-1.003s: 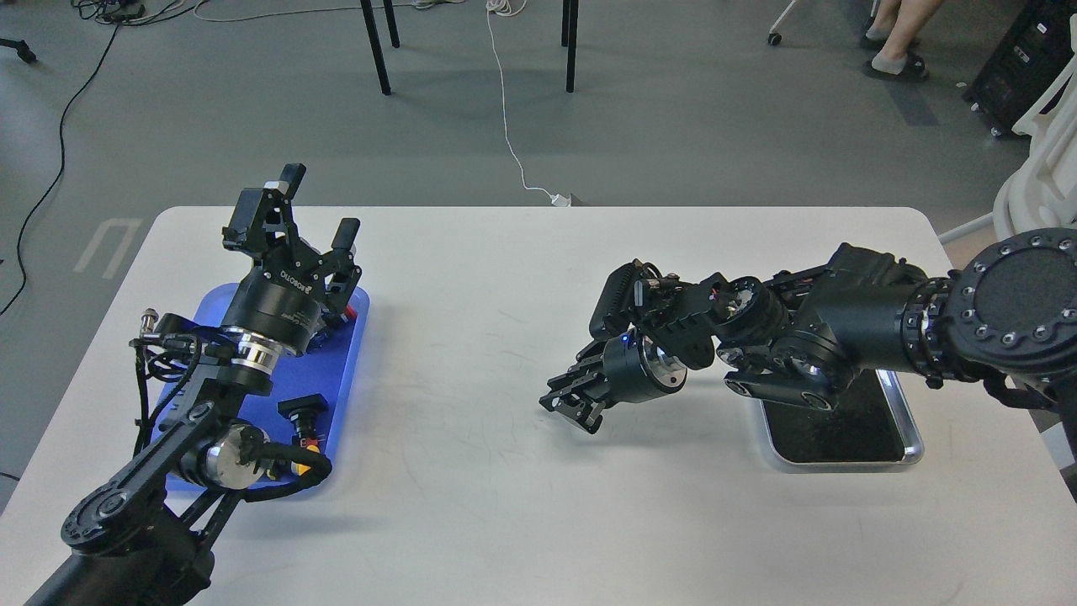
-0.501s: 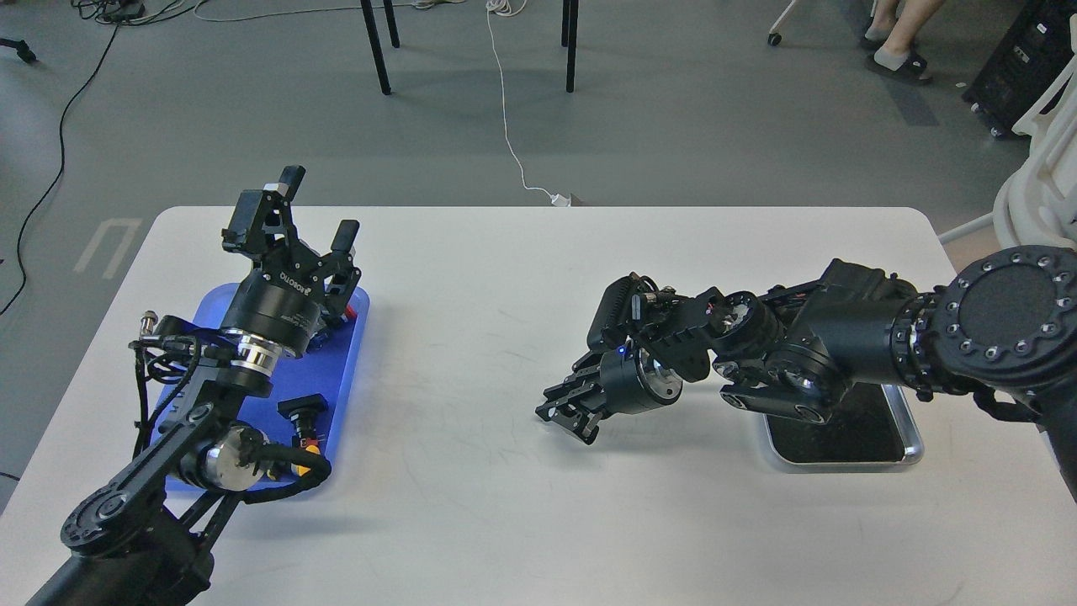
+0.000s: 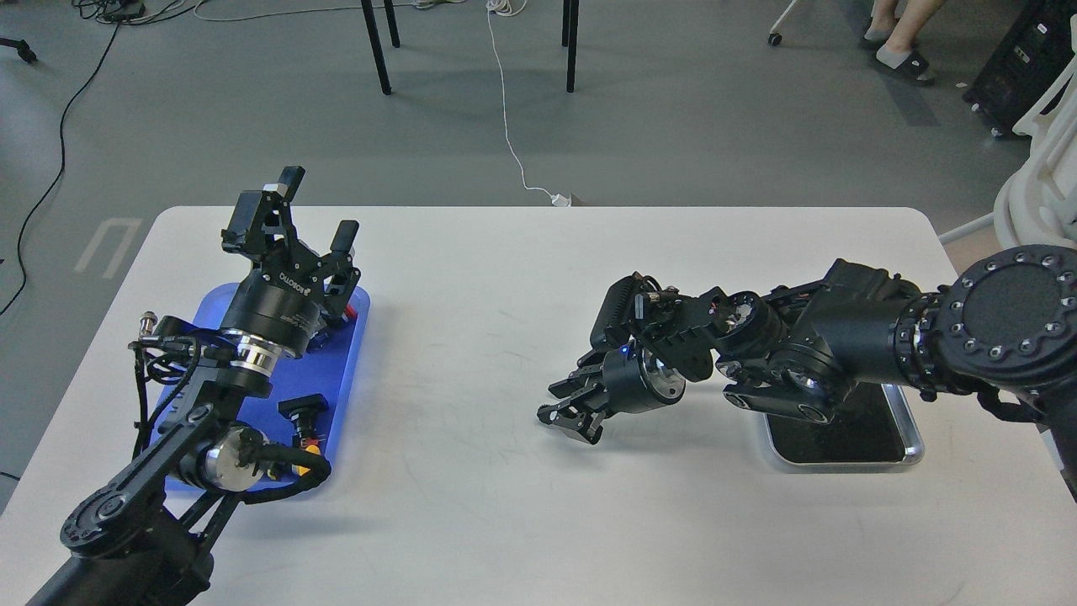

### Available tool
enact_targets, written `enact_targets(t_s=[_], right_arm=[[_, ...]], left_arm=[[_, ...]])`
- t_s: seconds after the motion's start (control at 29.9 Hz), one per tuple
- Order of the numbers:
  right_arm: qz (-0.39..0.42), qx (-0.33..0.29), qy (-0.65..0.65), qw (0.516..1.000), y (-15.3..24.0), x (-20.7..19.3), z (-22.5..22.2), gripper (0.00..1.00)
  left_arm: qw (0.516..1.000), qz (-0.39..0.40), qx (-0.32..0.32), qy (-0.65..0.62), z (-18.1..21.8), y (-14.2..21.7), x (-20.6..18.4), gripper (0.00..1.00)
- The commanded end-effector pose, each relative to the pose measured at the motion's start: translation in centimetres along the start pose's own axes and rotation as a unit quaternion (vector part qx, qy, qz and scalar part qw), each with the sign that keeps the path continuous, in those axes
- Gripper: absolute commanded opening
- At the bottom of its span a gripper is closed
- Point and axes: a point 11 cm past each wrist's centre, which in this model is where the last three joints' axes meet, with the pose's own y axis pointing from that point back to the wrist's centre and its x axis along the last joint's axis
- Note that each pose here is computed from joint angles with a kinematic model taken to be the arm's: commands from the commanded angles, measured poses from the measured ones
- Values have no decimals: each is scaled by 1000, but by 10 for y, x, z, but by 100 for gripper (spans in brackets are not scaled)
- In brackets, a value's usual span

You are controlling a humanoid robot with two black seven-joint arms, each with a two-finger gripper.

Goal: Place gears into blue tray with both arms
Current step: 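Carry the black part toward the table center and release it, then retract the right gripper back over the black tray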

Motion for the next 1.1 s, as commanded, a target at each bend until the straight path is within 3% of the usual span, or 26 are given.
enact_targets(t_s=[0.0, 0.07, 0.23, 0.4, 0.6, 0.8, 0.94, 1.07], right_arm=[[17, -14, -25, 999, 12, 2, 11, 84], [34, -29, -44, 998, 23, 5, 22, 94], [121, -68, -117, 983, 72, 26, 54, 97], [259, -77, -272, 924, 125, 31, 73, 98], [426, -38, -508, 748, 158, -5, 80, 98], [543, -32, -613, 573, 173, -66, 87, 99], [587, -33, -645, 488, 183, -101, 84, 99], [592, 11, -697, 404, 183, -124, 78, 99]], left_arm=[[1000, 1, 0, 0, 0, 0, 0, 98], [1000, 1, 0, 0, 0, 0, 0, 98], [1000, 0, -1, -2, 2, 0, 1, 98], [1000, -3, 2, -7, 2, 1, 3, 98], [1000, -16, 6, -12, 0, 0, -3, 98], [996, -60, 3, -66, 5, -6, -18, 98], [979, -146, 15, -141, -1, -3, -47, 98], [934, -262, 35, -242, -18, 5, -87, 98]])
